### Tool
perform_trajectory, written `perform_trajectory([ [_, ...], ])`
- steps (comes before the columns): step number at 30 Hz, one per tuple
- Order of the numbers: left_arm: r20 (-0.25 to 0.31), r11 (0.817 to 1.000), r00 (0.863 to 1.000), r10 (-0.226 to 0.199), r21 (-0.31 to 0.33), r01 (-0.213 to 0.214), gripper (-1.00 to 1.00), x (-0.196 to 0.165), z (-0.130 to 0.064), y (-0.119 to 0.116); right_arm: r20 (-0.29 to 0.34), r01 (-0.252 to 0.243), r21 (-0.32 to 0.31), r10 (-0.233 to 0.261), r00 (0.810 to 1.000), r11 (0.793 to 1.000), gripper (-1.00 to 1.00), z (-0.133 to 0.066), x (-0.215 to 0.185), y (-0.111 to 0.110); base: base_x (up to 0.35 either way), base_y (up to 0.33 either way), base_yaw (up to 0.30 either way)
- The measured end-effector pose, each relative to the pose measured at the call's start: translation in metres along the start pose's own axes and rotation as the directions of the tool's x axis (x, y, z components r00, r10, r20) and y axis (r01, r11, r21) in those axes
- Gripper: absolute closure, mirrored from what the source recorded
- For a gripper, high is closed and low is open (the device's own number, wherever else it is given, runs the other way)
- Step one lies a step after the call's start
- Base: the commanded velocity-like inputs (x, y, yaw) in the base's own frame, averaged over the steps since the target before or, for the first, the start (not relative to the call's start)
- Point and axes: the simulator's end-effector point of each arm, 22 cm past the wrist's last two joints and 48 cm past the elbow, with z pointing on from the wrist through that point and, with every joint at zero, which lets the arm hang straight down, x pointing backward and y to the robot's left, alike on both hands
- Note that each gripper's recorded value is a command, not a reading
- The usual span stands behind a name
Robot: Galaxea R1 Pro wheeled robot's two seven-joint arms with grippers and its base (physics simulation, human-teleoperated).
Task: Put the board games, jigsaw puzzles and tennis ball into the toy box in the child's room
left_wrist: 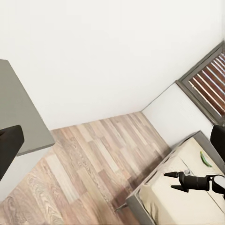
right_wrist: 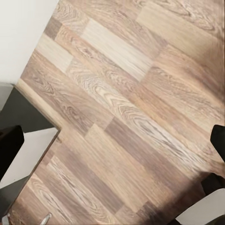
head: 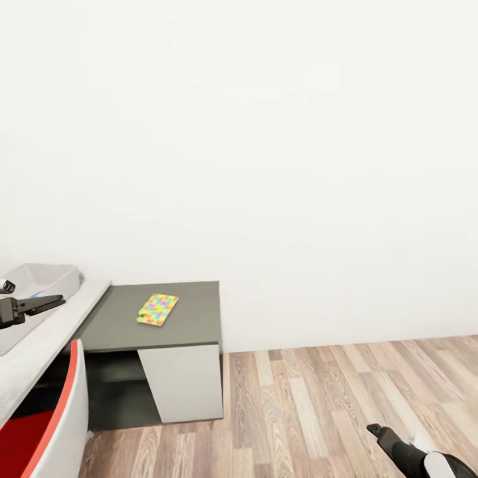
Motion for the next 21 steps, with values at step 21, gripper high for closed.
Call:
perform_trajectory([
  [21,0.008,1.0,1.0,0.011,0.004,-0.011,-1.0,-0.004,-0.003,-0.006,0.067,-0.012,-0.027,0.014,0.998,1.0,-1.0,-0.003,-0.016,0.006,0.0,0.0,-0.267],
])
